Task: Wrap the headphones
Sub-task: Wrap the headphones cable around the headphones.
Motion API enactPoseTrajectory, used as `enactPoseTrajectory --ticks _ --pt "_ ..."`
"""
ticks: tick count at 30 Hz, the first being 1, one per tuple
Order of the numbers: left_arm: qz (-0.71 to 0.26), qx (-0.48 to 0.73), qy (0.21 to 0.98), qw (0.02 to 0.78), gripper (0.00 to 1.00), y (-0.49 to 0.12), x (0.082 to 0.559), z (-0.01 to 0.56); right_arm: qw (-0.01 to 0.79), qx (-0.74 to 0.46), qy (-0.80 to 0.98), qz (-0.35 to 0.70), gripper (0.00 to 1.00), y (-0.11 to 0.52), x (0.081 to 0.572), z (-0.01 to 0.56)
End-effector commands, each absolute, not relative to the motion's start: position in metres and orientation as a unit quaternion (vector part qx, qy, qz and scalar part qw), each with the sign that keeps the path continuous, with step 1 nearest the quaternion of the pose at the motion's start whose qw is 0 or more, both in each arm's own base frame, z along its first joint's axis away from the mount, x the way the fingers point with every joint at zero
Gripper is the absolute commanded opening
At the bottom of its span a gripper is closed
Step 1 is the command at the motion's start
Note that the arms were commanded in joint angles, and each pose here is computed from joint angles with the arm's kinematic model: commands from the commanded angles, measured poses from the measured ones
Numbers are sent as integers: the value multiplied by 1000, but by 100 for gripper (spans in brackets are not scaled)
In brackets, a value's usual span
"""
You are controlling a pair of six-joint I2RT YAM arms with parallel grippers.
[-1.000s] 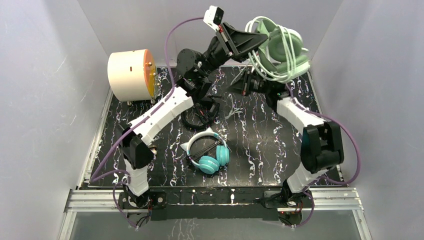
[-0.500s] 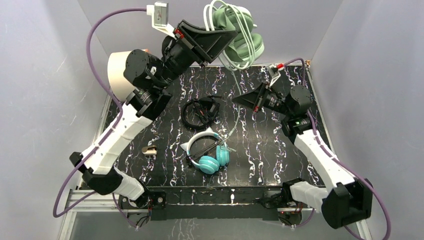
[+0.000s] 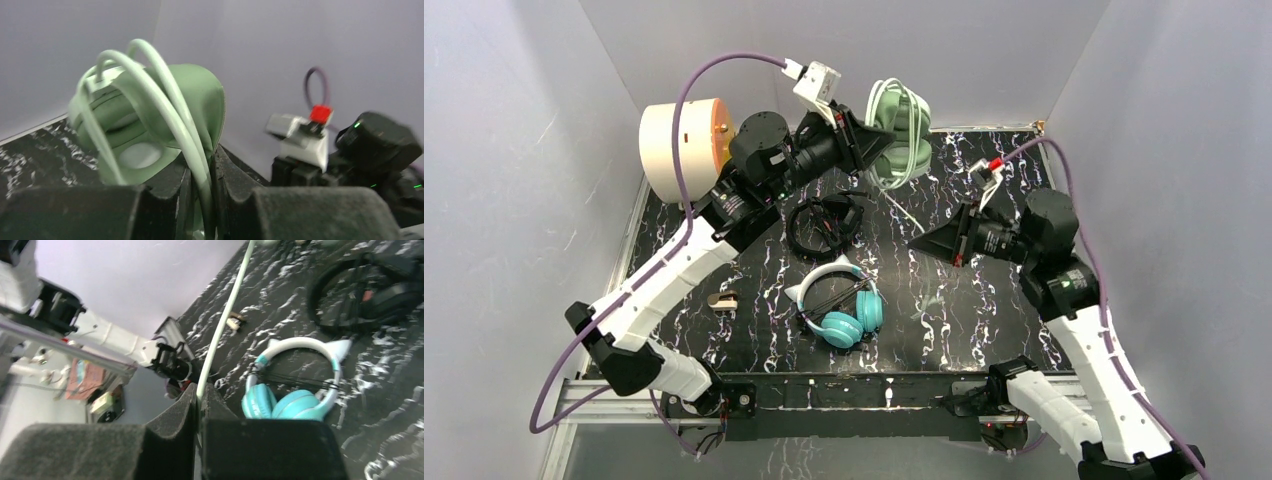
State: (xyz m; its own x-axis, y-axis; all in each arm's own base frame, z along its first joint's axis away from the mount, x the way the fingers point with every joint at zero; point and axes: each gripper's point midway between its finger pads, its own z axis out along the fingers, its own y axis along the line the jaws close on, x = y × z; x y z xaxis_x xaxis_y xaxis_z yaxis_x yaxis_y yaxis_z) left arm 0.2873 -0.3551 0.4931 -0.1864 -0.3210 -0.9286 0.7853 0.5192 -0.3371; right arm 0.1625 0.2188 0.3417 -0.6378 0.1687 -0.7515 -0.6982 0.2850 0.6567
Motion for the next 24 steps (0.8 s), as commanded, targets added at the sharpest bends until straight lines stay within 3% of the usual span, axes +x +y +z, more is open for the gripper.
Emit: enactPoseTrajectory --ticks 1,6,13,22,24 --pt "-375 164 601 686 0 -282 273 545 432 -219 772 411 0 184 172 338" --pt "-420 155 678 583 0 -279 239 505 481 -216 806 270 0 152 217 341" --pt "-464 140 713 508 0 -273 206 500 534 -219 795 189 8 136 256 362" --pt "-465 98 725 499 0 -264 205 502 613 -166 742 215 9 142 279 399" --pt "-453 79 725 512 0 -258 212 502 617 -129 747 211 16 137 286 395"
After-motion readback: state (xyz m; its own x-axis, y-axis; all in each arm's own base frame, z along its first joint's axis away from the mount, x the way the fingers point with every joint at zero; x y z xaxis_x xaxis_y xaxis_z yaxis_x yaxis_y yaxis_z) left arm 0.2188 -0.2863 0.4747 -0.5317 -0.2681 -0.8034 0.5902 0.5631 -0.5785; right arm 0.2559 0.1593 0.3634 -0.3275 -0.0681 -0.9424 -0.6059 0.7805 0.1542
